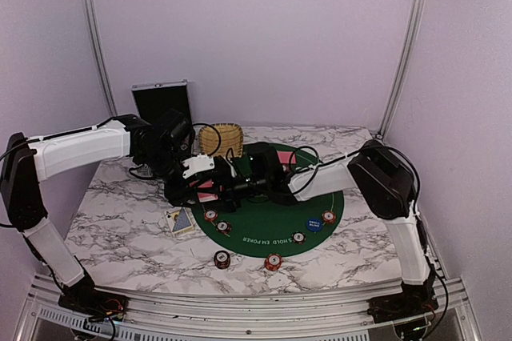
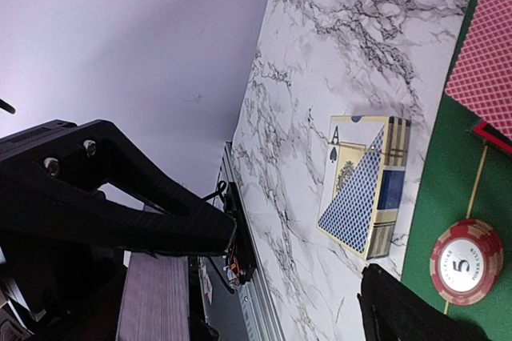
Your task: Distribute texas hold em gaming equipment
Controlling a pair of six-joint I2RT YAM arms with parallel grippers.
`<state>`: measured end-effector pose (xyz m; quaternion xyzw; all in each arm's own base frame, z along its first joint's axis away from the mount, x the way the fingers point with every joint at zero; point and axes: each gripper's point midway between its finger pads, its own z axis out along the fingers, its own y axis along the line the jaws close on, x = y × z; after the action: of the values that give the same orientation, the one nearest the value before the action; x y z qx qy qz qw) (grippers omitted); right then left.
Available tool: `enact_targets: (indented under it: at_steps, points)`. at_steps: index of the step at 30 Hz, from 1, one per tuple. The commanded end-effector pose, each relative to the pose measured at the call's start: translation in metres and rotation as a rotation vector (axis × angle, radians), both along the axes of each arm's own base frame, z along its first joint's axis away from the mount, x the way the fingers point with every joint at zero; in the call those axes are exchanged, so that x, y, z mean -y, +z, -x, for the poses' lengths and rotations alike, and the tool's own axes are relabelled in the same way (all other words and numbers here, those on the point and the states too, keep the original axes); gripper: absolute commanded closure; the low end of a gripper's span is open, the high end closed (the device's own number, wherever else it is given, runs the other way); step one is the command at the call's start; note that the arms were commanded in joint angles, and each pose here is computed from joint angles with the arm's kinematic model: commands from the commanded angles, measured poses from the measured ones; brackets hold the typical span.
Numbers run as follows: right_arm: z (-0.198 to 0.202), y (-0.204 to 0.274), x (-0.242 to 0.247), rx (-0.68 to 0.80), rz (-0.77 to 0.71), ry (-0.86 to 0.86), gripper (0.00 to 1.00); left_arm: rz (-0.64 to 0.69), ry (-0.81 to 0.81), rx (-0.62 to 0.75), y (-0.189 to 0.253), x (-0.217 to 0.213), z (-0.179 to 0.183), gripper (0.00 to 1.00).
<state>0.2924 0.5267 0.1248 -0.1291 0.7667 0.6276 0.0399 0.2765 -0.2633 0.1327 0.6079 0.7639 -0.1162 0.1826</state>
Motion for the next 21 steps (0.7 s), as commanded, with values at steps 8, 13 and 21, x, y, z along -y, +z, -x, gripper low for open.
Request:
enact_targets:
  at_steps: [8, 13, 21]
  points:
    - [-0.009, -0.006, 0.026, 0.012, 0.073, -0.051, 0.14, 0.028, -0.013, 0.023, 0.013, 0.004, 0.001, 0.82]
    - [-0.009, -0.001, 0.032, 0.021, 0.077, -0.056, 0.19, 0.025, -0.011, 0.028, 0.013, 0.003, 0.000, 0.82]
    - [-0.011, 0.014, 0.042, 0.045, 0.067, -0.068, 0.31, 0.021, -0.012, 0.030, 0.013, 0.002, 0.000, 0.82]
